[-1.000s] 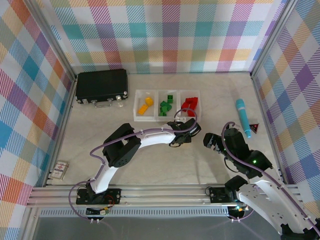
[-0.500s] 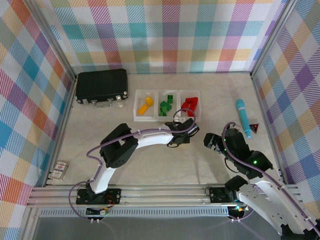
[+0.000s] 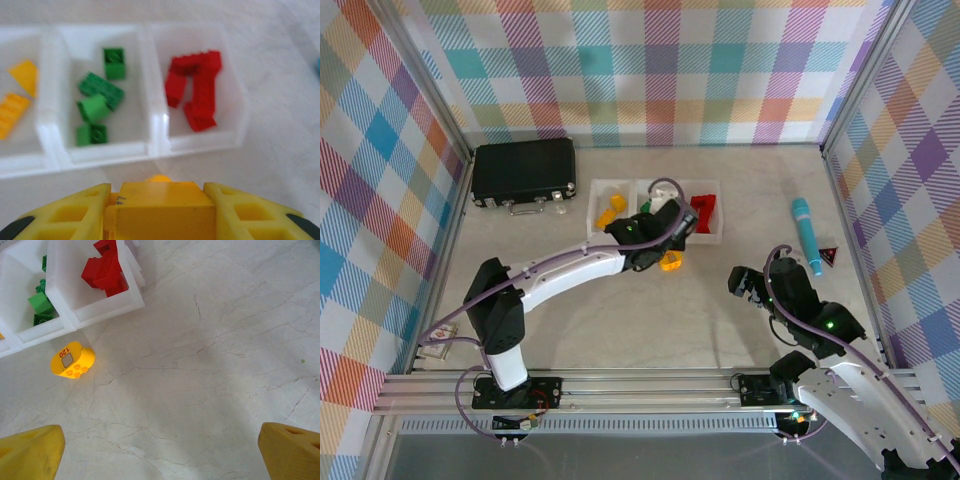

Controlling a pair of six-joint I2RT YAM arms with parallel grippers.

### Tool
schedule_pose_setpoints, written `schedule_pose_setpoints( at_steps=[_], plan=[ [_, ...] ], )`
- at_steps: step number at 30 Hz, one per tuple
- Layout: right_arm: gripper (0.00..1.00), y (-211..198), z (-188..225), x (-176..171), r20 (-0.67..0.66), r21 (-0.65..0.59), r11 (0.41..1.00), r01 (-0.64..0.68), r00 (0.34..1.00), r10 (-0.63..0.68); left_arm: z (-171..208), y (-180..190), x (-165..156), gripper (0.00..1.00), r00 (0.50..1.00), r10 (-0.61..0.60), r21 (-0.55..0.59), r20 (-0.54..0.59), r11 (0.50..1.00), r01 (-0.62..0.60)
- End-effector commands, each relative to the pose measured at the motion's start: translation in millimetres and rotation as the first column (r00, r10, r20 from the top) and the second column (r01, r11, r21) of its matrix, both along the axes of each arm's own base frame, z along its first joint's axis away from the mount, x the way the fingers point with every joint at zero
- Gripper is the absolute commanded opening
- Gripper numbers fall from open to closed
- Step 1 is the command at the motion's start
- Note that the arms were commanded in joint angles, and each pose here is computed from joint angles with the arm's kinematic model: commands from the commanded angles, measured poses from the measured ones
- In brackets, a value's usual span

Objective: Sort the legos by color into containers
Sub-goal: Pick up the lego from the center of the table, then place the lego in the container.

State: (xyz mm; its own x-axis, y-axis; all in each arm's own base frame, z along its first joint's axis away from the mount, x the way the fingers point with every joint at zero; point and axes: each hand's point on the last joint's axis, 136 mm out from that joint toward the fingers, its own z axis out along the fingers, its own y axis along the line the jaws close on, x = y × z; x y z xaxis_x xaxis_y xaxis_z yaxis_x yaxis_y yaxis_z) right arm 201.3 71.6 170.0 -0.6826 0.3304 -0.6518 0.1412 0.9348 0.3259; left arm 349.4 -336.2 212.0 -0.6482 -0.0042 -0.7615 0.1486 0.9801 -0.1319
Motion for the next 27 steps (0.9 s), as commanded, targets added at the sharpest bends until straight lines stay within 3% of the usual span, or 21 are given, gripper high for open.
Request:
schedule_pose_setpoints(
  at_steps=[1, 5, 12, 20, 27],
  plan=[
    [0.99, -3.8, -4.3, 0.2, -0.001, 0.004, 1.000, 0.028, 1.000, -0.028, 10.2, 51.2, 28.6, 0.33, 0.996, 0.075, 0.113, 0.052, 0.990, -0.080],
    [0.99, -2.5, -8.7, -0.6, -0.010, 0.013, 1.000, 0.028, 1.000, -0.028, 2.7, 98.4, 62.1, 0.32, 0.986, 0.164, 0.088, 0.023, 0.982, -0.165],
    [0.99, 4.2, -21.1, -2.0, -0.044, 0.044, 0.999, 0.020, 0.999, -0.018, -22.4, 138.5, 109.8, 0.31, 0.975, 0.221, 0.107, -0.030, 0.970, -0.217],
    [0.99, -0.6, -19.2, -2.6, -0.033, -0.012, 1.000, -0.004, 0.999, 0.004, -55.6, 150.8, 144.3, 0.31, 0.965, 0.238, 0.104, -0.107, 0.968, -0.228],
    [0.99, 2.1, -24.5, 2.9, -0.031, -0.027, 1.000, -0.015, 0.999, 0.014, -86.2, 150.3, 145.3, 0.33, 0.947, 0.255, 0.102, -0.195, 0.966, -0.239]
  ],
)
